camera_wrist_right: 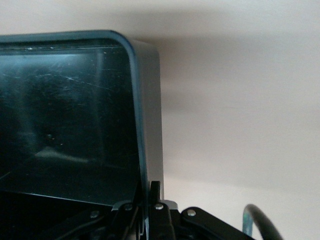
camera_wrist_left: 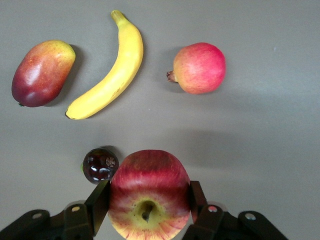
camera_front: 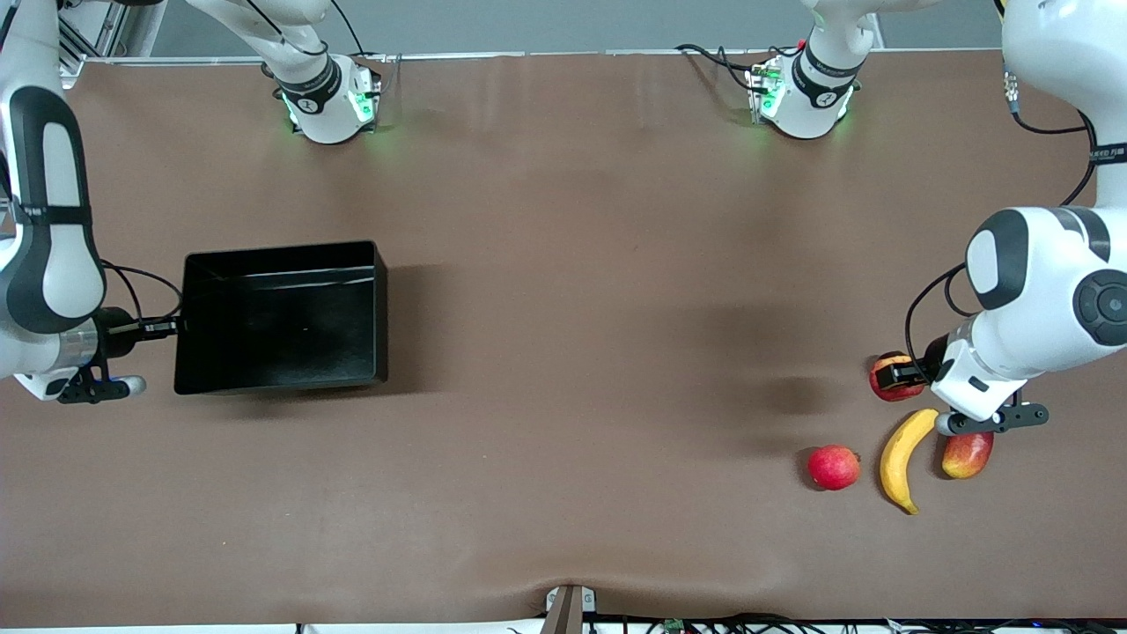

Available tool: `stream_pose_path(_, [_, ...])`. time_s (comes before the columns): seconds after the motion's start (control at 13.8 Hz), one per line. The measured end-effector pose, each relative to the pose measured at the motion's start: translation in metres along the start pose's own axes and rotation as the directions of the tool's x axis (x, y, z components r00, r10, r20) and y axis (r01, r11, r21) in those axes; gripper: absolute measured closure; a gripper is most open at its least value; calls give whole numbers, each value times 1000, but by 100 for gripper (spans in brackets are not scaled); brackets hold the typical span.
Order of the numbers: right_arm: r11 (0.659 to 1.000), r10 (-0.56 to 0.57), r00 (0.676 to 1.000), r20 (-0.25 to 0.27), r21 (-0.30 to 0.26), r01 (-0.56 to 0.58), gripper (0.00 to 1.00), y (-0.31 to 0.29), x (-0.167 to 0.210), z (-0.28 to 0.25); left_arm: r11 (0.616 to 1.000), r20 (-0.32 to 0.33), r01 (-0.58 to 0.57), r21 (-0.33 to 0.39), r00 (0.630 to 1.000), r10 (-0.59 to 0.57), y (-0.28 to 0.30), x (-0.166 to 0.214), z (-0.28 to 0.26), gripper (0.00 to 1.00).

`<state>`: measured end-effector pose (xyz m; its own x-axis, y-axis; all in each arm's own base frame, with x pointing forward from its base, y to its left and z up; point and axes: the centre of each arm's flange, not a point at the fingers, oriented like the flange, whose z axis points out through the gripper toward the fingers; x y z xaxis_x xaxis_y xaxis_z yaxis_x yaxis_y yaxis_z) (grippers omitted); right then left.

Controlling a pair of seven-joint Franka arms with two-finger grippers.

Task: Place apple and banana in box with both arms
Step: 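Grasp the apple with the left gripper while the right gripper pushes the box, then carry the apple over the box while the right gripper withdraws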

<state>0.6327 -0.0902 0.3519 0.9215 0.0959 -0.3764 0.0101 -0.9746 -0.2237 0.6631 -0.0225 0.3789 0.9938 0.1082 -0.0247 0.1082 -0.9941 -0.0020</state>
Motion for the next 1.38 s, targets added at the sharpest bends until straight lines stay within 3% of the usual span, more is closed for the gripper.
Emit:
stream_pose_path(0.44, [1000, 29, 1000, 1, -11, -29, 94, -217, 15, 27, 1000, 24, -27, -1, 999, 28, 22, -21, -28, 31])
stream_pose_path(0.87, [994, 106, 986, -125, 32, -103, 94, -400, 13, 105, 998, 41, 62, -21, 997, -61, 120, -59, -33, 31])
stream_pose_path(1.23, [981, 193, 959, -207, 43, -188, 94, -488, 15, 218, 994, 36, 107, -30, 994, -105, 190, -80, -12, 31])
stream_pose_path(1.38, [980, 200, 953, -228, 53, -193, 79, -493, 18, 225, 995, 29, 94, -42, 995, -93, 205, -82, 0, 31])
